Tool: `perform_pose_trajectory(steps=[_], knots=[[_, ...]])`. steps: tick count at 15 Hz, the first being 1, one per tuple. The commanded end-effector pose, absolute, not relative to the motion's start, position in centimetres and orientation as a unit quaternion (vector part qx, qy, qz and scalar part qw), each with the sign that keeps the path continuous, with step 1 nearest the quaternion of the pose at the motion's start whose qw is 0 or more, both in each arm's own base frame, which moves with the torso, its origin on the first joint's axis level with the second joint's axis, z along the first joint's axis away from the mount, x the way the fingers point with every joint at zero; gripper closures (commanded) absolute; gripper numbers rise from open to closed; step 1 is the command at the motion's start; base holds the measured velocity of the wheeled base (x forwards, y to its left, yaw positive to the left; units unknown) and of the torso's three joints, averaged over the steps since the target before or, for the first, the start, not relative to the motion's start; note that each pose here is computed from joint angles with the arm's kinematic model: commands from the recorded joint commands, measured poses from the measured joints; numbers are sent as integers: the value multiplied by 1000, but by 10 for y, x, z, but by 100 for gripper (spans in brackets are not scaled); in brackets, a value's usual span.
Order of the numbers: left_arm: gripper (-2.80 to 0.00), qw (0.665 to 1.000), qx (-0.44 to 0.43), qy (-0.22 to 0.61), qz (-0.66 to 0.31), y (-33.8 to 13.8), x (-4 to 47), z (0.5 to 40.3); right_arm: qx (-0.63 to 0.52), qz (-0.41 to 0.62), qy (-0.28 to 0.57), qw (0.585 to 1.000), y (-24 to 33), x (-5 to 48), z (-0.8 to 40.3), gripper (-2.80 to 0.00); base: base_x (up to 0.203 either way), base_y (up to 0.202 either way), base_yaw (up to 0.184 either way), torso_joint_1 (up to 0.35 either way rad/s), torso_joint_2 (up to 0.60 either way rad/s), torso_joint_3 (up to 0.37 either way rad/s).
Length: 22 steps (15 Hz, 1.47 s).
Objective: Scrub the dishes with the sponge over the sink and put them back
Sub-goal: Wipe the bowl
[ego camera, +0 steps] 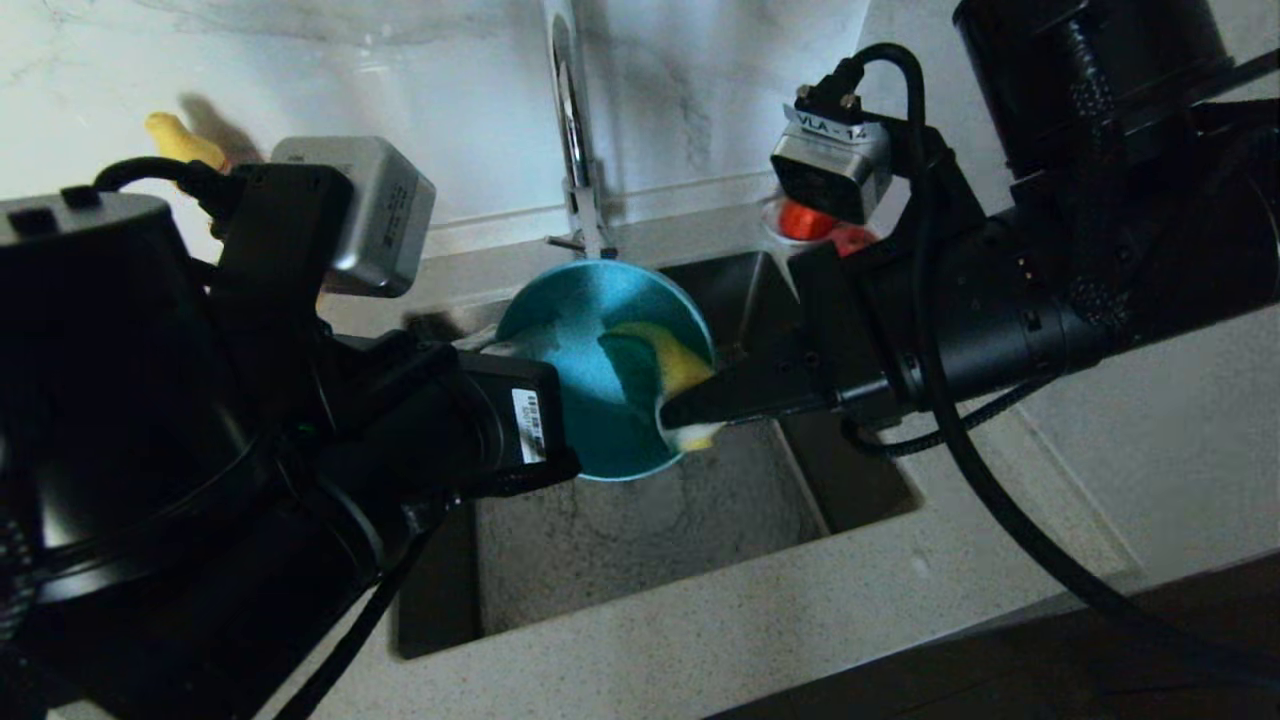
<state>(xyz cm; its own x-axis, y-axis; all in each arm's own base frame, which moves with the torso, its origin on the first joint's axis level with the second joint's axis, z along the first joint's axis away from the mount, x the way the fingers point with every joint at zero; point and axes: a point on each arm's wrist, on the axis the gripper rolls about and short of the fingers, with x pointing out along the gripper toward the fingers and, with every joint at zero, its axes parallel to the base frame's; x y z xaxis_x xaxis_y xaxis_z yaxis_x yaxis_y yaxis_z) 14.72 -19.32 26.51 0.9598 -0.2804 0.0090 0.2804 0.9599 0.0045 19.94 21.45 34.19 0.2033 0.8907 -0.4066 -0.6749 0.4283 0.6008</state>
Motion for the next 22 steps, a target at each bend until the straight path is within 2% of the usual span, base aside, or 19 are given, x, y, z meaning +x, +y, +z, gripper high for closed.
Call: perform_pose_trajectory(steps=[1,13,22], knots=[[0,990,7,-1,-141,-192,146,261,151,514,355,766,211,201,348,0,0,0,0,0,0,0],[0,987,29,13,-157,-193,143,248,155,529,326,768,211,199,364,0,0,0,0,0,0,0],[0,988,5,-5,-157,-192,143,263,129,536,389,738,241,194,330,0,0,0,0,0,0,0]])
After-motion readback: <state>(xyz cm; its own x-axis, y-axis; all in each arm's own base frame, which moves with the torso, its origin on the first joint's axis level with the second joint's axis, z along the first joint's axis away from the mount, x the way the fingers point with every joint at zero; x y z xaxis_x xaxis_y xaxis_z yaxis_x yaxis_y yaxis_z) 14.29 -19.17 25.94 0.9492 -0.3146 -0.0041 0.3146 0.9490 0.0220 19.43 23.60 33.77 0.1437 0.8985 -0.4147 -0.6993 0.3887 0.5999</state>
